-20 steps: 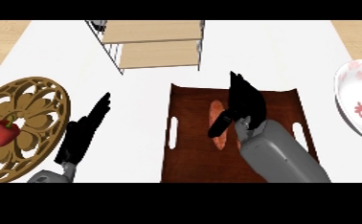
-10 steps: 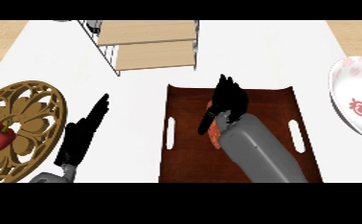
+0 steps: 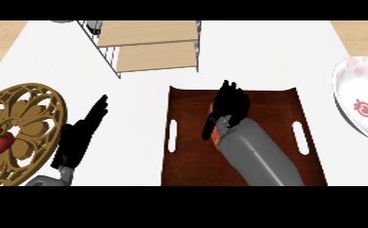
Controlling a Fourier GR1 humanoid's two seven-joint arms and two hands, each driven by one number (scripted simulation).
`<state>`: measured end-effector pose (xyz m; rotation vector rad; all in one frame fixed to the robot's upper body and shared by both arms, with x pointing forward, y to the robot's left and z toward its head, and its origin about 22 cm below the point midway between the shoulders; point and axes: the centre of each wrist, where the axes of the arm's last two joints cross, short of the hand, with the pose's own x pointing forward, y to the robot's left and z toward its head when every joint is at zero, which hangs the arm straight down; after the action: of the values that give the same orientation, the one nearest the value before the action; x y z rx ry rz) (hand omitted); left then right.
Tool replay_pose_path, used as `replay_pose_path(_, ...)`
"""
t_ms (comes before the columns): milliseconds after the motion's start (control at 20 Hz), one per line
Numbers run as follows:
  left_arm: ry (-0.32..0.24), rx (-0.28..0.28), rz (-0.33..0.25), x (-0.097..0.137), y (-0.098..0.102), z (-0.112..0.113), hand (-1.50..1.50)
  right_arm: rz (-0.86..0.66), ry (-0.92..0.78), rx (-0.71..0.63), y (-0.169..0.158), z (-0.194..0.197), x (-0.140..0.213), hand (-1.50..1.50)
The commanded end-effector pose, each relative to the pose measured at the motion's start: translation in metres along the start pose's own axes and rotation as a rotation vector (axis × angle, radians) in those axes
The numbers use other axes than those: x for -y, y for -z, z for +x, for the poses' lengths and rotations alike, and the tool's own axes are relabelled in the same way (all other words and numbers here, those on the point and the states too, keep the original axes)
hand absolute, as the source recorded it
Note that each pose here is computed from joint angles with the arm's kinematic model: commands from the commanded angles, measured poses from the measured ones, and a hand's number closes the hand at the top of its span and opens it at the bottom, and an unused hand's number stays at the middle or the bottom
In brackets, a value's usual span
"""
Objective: Pick the sweet potato from the tray and place it in the tiered shelf
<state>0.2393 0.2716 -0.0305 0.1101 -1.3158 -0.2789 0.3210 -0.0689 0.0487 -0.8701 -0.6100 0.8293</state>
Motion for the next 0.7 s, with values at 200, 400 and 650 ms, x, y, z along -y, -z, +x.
replay_pose_path(200, 0.009, 0.005, 0.001, 0.011, -0.006, -0.008, 0.0, 0.029, -0.079, -0.238, 0.002, 0.001, -0.012, -1.5)
replay_pose_path(400, 0.001, 0.001, 0.009, 0.011, 0.001, -0.008, 0.0, 0.024, -0.086, -0.23, 0.003, 0.001, -0.008, -1.5)
replay_pose_path(650, 0.02, -0.009, 0.005, 0.005, 0.004, 0.005, 0.0, 0.042, -0.091, -0.236, 0.017, -0.017, -0.015, -1.5)
